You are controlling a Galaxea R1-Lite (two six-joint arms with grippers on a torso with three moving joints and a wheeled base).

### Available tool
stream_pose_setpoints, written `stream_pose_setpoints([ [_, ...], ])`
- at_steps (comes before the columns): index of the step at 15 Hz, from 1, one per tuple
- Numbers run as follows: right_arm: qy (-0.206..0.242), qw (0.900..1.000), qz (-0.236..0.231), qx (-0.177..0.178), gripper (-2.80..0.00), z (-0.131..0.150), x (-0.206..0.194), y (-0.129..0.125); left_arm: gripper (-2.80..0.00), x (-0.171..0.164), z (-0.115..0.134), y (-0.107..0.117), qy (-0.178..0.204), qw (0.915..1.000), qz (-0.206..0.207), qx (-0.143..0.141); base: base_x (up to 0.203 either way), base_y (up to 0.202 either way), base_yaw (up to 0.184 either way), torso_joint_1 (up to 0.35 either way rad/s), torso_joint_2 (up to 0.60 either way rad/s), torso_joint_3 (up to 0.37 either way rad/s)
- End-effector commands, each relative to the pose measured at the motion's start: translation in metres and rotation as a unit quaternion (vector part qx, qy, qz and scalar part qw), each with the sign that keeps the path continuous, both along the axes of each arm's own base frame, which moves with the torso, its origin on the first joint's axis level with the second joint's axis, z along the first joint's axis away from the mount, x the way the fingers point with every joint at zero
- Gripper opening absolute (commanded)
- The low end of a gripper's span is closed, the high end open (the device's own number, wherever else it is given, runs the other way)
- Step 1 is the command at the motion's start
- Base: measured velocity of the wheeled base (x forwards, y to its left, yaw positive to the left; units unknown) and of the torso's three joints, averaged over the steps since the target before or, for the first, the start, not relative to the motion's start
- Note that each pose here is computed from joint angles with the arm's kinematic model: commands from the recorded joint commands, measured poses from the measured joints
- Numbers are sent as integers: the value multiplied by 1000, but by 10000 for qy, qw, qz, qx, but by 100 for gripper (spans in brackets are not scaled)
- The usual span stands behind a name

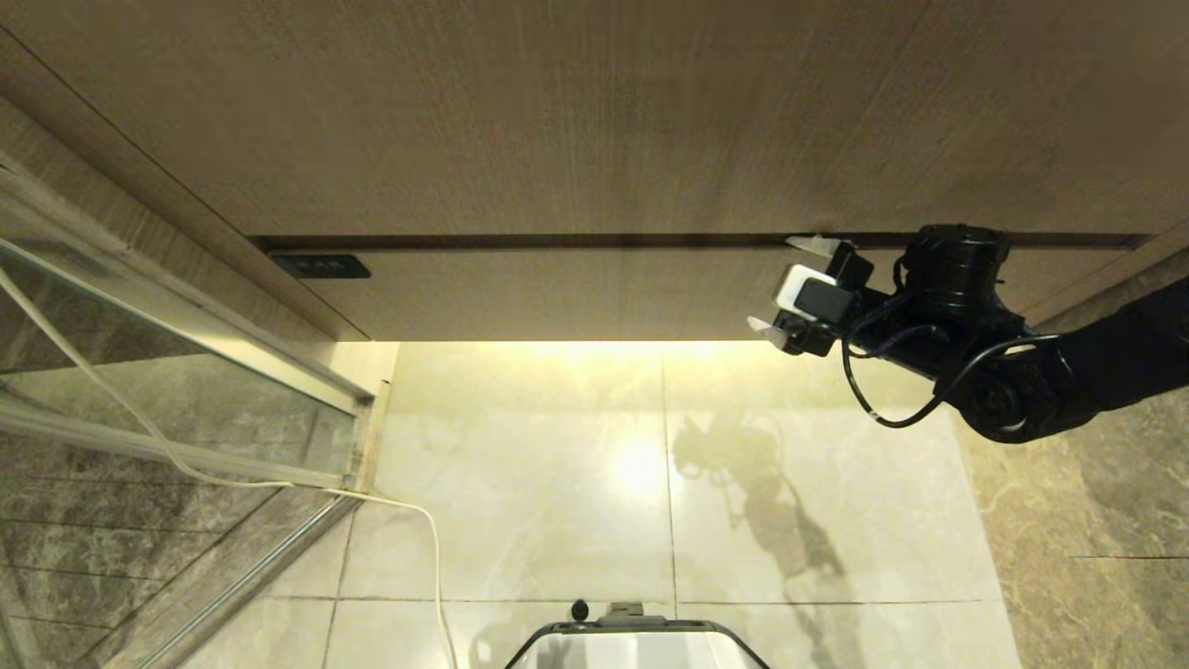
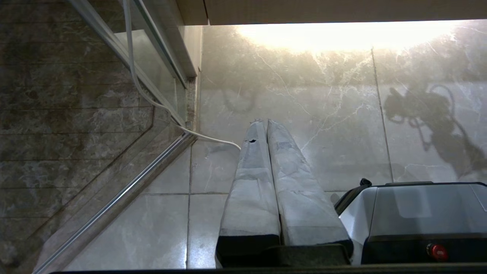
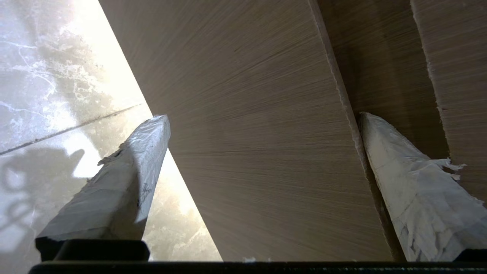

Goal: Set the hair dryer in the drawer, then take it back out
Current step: Pull open the drawer

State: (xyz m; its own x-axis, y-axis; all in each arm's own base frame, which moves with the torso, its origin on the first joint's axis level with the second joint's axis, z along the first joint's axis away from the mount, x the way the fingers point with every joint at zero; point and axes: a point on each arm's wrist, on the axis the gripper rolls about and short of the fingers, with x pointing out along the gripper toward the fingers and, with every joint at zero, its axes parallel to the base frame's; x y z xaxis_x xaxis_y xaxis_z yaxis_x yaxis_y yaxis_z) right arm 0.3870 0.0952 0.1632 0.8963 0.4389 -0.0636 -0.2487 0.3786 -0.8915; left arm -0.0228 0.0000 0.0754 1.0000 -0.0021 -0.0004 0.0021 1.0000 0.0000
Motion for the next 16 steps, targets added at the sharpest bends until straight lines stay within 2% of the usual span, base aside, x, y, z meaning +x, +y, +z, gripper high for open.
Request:
stream_pose_setpoints([
  [1, 166, 9996, -202, -66, 0, -8, 6, -5, -280, 0, 0, 0, 6, 10000, -5, -8, 0, 0, 0, 0, 0, 0],
  [8, 862, 9948, -518, -177, 0, -10, -1, -16, -280, 0, 0, 0, 6, 10000, -5, 0, 0, 0, 0, 0, 0, 0],
  [12, 1327, 9870, -876, -227, 0, -14, -8, -24, -280, 0, 0, 0, 6, 10000, -5, 0, 0, 0, 0, 0, 0, 0],
  [16, 1487, 9843, -920, -227, 0, -13, -18, -28, -280, 0, 0, 0, 6, 10000, -5, 0, 0, 0, 0, 0, 0, 0],
])
